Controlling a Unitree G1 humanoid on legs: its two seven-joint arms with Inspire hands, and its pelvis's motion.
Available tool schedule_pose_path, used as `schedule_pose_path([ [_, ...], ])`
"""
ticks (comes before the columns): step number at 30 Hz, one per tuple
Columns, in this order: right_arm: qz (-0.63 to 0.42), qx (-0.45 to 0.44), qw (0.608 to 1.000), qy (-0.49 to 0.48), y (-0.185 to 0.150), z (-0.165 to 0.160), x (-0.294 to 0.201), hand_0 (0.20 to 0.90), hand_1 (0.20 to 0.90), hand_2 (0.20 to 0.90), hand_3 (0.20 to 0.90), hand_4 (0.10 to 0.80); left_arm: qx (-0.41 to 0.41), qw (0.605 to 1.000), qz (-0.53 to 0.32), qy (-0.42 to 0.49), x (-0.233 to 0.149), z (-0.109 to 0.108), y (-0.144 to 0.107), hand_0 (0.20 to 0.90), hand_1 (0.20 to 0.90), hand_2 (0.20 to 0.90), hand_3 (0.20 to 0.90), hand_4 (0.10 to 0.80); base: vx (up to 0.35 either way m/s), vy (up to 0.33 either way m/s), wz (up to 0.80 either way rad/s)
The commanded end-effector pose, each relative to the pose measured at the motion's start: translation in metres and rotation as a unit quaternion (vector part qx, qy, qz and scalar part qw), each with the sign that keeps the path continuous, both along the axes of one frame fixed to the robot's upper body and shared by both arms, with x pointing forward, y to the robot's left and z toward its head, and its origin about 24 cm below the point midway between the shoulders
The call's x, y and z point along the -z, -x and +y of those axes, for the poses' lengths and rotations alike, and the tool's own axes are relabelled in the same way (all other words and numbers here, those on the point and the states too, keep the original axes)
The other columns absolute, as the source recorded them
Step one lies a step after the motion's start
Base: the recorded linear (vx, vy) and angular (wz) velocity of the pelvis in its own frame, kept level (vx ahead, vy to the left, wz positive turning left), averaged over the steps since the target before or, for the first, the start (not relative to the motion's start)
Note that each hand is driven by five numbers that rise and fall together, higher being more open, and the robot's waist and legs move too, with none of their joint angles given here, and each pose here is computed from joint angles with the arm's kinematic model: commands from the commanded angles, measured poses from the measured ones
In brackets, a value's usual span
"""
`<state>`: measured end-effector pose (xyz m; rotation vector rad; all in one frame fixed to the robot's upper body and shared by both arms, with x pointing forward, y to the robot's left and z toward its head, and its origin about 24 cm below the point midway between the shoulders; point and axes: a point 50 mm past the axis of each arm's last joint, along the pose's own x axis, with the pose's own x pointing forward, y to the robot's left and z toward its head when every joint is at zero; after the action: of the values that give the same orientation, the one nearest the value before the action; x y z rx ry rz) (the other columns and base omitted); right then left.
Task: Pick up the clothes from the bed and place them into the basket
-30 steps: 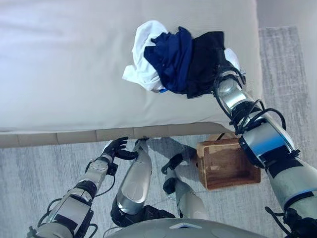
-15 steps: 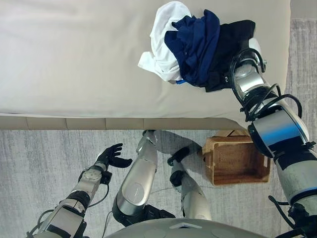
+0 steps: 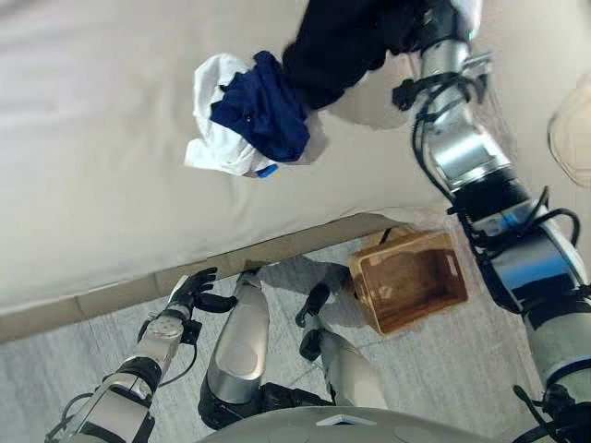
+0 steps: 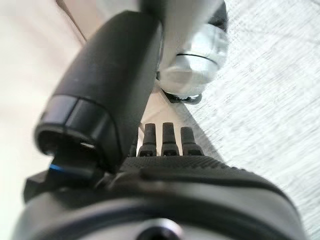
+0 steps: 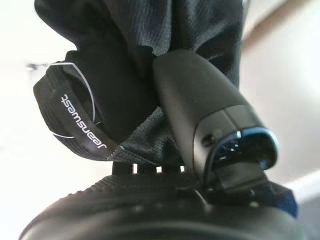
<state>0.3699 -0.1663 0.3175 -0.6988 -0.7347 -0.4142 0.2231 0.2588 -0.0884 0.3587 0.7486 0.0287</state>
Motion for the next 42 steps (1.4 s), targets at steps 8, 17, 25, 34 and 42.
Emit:
schedule_pose_path([
  [8, -0.172, 0.078, 0.982, 0.001, 0.059, -0.062, -0.051, 0.3, 0.3, 0.3, 0.2, 0.1, 0.053, 0.987, 0.153, 0.005, 0.05, -0.025, 0.071, 0.9, 0.9, 0.9, 0.9, 0.8, 0.042, -0.031, -0.24],
  [17, -0.131, 0.091, 0.986, -0.044, 0.06, -0.098, -0.034, 0.3, 0.3, 0.3, 0.2, 0.1, 0.076, 0.979, 0.19, 0.023, 0.061, -0.046, 0.087, 0.9, 0.9, 0.9, 0.9, 0.8, 0.01, -0.024, -0.22],
  [25, -0.084, 0.087, 0.991, -0.062, 0.059, -0.113, 0.006, 0.3, 0.3, 0.3, 0.2, 0.1, 0.062, 0.974, 0.217, 0.014, 0.062, -0.035, 0.089, 0.9, 0.9, 0.9, 0.9, 0.8, -0.009, -0.064, -0.31],
  [34, -0.019, 0.118, 0.989, -0.089, 0.062, -0.138, 0.048, 0.3, 0.3, 0.3, 0.2, 0.1, 0.062, 0.977, 0.201, 0.039, 0.062, -0.043, 0.088, 0.9, 0.9, 0.9, 0.9, 0.8, -0.002, -0.079, -0.19],
  [42, 0.078, 0.141, 0.979, -0.126, 0.064, -0.149, 0.111, 0.3, 0.3, 0.3, 0.2, 0.1, 0.065, 0.978, 0.194, 0.049, 0.063, -0.05, 0.086, 0.9, 0.9, 0.9, 0.9, 0.8, -0.012, -0.072, -0.07],
])
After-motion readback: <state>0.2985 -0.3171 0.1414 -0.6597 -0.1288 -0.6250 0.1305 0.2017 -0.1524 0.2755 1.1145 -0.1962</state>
